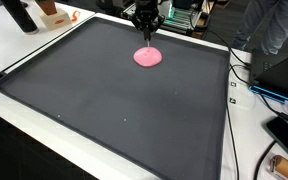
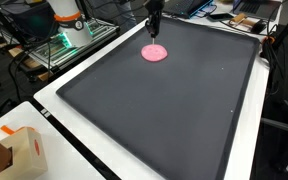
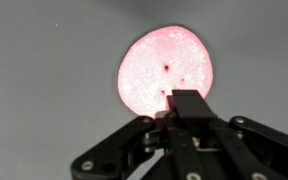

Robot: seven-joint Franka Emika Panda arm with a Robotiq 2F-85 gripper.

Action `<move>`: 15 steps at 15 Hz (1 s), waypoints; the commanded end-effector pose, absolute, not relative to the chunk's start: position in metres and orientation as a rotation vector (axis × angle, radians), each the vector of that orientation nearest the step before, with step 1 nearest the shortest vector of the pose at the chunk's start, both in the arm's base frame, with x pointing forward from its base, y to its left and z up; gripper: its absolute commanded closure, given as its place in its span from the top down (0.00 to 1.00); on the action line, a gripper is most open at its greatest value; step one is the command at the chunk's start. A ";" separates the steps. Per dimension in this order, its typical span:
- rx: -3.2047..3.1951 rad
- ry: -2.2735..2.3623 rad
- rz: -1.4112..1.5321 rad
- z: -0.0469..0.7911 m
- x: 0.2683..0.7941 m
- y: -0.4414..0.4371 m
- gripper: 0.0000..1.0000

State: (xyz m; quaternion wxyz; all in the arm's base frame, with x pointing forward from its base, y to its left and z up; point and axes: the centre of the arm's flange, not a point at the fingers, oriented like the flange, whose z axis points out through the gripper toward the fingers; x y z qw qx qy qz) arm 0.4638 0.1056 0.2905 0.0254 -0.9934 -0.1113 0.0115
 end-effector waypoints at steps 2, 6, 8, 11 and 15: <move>-3.088 -0.375 0.024 0.334 0.459 0.116 0.03; -3.096 -0.396 0.029 0.367 0.462 0.127 0.03; -3.099 -0.404 0.041 0.379 0.463 0.132 0.03; -3.100 -0.408 0.065 0.393 0.463 0.140 0.03; -3.114 -0.408 0.104 0.408 0.461 0.149 0.03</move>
